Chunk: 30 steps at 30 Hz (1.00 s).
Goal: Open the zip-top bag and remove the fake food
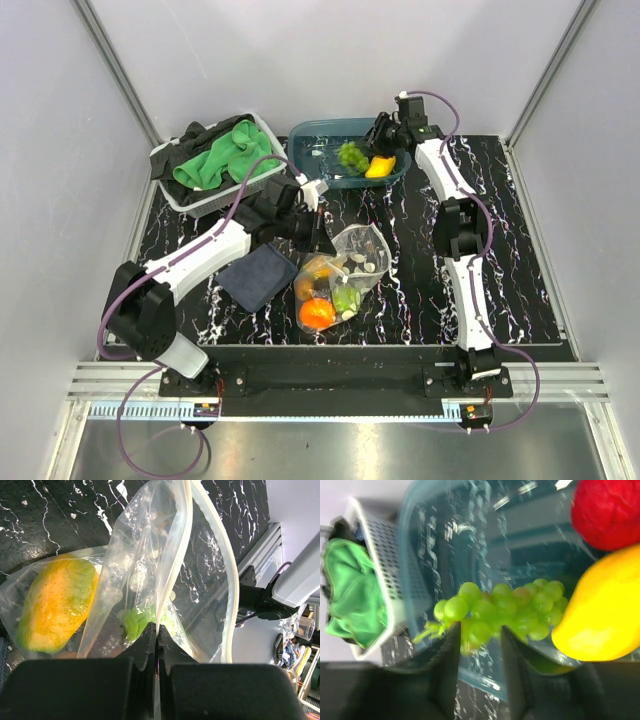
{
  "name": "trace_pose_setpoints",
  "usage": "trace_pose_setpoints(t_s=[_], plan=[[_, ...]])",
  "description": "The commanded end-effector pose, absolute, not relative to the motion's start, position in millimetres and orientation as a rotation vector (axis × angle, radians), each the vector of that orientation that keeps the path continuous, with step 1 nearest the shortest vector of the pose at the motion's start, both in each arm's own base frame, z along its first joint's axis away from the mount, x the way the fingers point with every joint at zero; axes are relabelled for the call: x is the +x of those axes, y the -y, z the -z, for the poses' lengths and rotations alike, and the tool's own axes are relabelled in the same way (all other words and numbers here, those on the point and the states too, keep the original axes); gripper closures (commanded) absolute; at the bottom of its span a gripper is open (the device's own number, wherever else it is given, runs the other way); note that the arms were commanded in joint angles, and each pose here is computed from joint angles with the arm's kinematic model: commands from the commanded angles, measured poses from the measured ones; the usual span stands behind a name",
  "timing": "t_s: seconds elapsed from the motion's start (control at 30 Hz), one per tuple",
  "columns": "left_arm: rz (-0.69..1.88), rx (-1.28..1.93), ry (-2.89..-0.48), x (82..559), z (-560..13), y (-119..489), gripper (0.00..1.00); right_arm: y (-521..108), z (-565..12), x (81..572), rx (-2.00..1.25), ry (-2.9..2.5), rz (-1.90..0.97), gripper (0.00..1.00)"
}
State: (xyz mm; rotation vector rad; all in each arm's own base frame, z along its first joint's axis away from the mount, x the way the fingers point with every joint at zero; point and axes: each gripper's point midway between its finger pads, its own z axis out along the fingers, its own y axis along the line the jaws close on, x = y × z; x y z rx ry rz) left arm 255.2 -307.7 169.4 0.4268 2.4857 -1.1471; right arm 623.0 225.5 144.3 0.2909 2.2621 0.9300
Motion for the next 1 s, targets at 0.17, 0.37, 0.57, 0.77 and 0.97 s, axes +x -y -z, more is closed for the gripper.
trace_pose_setpoints(t_s=[0.17,0.37,0.57,0.77,0.97], plan=[[1.184,0.459,-2.311,261.5,-219.7,314.9,0.95,-226.2,-180.8,588.1,0.269,-2.345,-0.926,0.35],[1.179,0.450,-2.293,266.6,-224.9,318.9,0.93,-217.7,-225.0,514.5,0.182,-2.405,-0.844,0.29],[1.176,0.459,-2.257,273.0,-231.6,325.6,0.94,-208.9,-233.4,416.2,0.149,-2.413,-0.808,0.29],[1.191,0.488,-2.220,267.9,-246.4,337.0,0.99,-219.9,-224.3,316.5,0.041,-2.479,-0.860,0.31],[1.219,0.492,-2.221,259.5,-249.9,351.2,1.00,-236.1,-199.1,275.9,-0.003,-2.487,-1.008,0.47]])
